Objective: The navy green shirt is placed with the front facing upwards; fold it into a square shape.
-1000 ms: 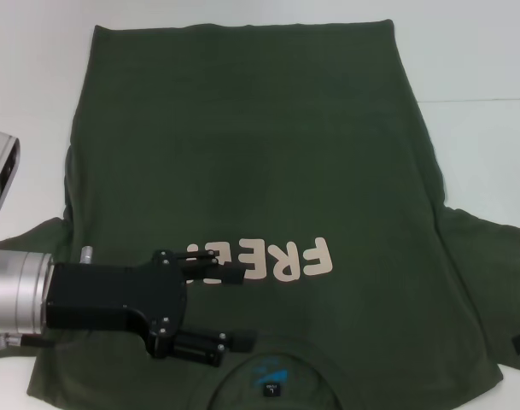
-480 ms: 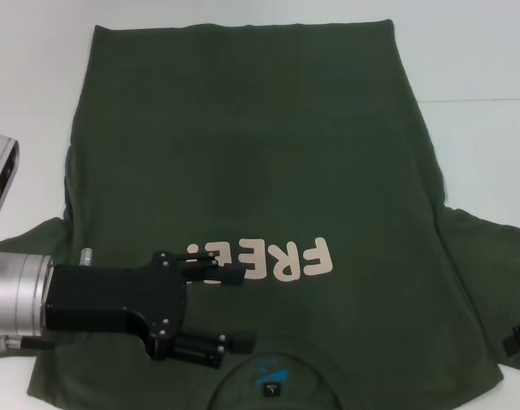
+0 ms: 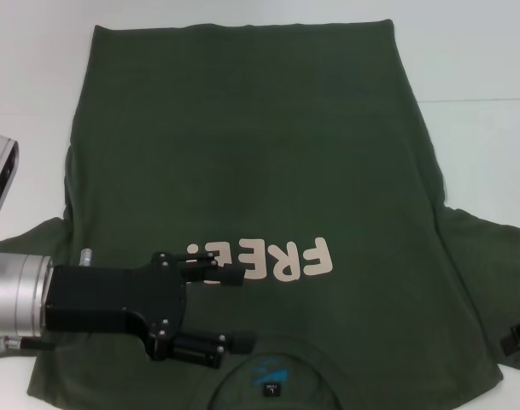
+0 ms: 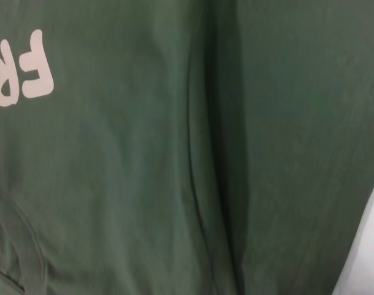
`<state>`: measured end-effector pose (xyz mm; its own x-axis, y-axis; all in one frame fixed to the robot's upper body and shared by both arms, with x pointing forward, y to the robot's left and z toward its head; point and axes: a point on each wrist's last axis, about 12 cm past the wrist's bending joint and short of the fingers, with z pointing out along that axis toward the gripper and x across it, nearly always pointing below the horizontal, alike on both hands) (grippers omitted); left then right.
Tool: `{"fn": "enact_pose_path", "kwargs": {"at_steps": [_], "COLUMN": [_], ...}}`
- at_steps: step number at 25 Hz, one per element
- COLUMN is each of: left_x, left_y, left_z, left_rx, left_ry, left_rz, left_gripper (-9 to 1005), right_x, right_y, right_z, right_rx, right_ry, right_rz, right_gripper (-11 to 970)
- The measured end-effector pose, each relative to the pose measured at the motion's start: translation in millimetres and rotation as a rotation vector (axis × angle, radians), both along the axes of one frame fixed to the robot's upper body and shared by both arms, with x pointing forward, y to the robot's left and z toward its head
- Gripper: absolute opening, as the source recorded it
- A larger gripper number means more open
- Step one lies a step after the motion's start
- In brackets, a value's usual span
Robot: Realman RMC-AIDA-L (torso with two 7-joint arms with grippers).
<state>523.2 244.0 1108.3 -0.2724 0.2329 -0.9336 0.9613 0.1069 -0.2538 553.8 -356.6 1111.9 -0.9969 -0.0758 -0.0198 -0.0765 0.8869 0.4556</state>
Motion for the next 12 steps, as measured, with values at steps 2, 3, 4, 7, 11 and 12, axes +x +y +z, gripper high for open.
{"fn": "enact_pose_path", "kwargs": {"at_steps": [2,3,4,7,11,12], "left_x": [0.1,0.1,0.1,0.1,0.1,0.1], "left_y": [0.0,0.0,0.0,0.1,0.1,0.1], "left_z": [-0.1,-0.1,-0.1,-0.2,-0.3,-0.3], "left_rx": [0.001,0.001,0.001,0.002,0.002,0.002], "left_ry": [0.000,0.000,0.000,0.000,0.000,0.000], "left_rz": [0.001,0.001,0.001,0.001,0.001,0.001], "left_gripper": [906,906,906,906,906,906], "right_x": [-0.5,-0.6,-0.6,-0.5,-0.5,-0.4], "right_y": [0.1,-0.2,-0.4,-0.5,-0.7,-0.8], "right_z": [-0.7,-0.7,-0.6,-0.5,-0.4,-0.4], "right_rx": [0.002,0.002,0.002,0.001,0.001,0.001], "right_ry": [0.004,0.005,0.005,0.005,0.005,0.004], "right_rz": [0.000,0.000,-0.001,-0.001,-0.001,-0.001], "right_gripper": [825,825,825,825,825,825]}}
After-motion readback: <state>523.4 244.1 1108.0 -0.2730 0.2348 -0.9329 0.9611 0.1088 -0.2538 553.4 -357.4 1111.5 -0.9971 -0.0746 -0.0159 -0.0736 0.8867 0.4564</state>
